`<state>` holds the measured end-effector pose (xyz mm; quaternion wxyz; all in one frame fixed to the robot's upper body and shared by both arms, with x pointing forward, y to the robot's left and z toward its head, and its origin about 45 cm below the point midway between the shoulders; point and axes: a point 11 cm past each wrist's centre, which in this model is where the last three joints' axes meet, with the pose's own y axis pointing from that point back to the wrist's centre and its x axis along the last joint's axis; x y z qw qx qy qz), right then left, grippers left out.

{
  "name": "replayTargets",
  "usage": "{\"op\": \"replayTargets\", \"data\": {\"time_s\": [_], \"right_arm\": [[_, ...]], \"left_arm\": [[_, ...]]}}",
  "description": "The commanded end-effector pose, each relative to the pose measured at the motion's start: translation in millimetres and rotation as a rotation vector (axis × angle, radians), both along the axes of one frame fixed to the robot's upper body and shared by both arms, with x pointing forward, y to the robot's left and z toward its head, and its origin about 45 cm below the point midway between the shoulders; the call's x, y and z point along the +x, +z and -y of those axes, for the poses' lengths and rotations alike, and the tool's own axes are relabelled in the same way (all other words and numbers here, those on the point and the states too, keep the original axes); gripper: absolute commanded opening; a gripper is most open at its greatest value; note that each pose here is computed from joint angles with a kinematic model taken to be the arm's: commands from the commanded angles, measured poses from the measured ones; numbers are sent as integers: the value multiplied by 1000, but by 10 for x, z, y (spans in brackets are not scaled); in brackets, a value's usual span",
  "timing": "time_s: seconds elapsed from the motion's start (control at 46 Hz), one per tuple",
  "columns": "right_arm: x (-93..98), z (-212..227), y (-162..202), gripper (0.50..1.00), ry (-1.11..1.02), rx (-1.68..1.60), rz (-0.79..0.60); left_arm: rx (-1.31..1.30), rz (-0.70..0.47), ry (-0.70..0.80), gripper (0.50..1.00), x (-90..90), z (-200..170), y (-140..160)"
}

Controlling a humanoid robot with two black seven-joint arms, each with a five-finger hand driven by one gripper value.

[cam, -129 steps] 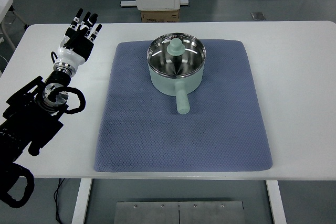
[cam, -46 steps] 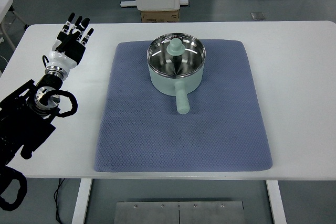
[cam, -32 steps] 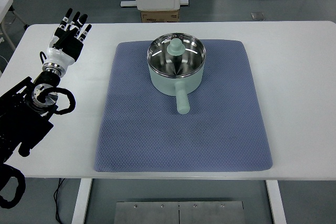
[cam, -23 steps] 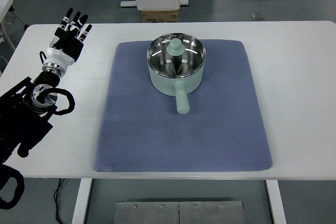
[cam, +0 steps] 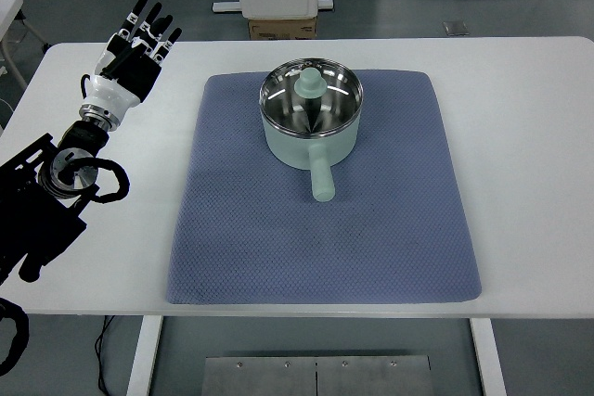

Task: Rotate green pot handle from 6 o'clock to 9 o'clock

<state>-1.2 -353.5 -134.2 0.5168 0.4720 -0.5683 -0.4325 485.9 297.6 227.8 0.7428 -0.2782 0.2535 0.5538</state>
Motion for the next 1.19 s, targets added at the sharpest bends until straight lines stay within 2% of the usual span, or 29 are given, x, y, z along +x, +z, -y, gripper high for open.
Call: {"op": "replayTargets", "data": {"time_s": [0.0, 0.304, 0.586, 1.173], "right_arm": [[1, 0, 0, 1000, 0, 0, 0], [-8, 0, 0, 1000, 0, 0, -1], [1, 0, 0, 1000, 0, 0, 0], [-8, 0, 0, 1000, 0, 0, -1]], "left_arm": [[2, 5, -3, 1000, -10, -29, 11], [-21, 62, -74, 1000, -24, 93, 181], [-10, 158, -223, 1000, -118, 454, 533], [143, 326, -386, 1000, -268, 746, 1067]]}}
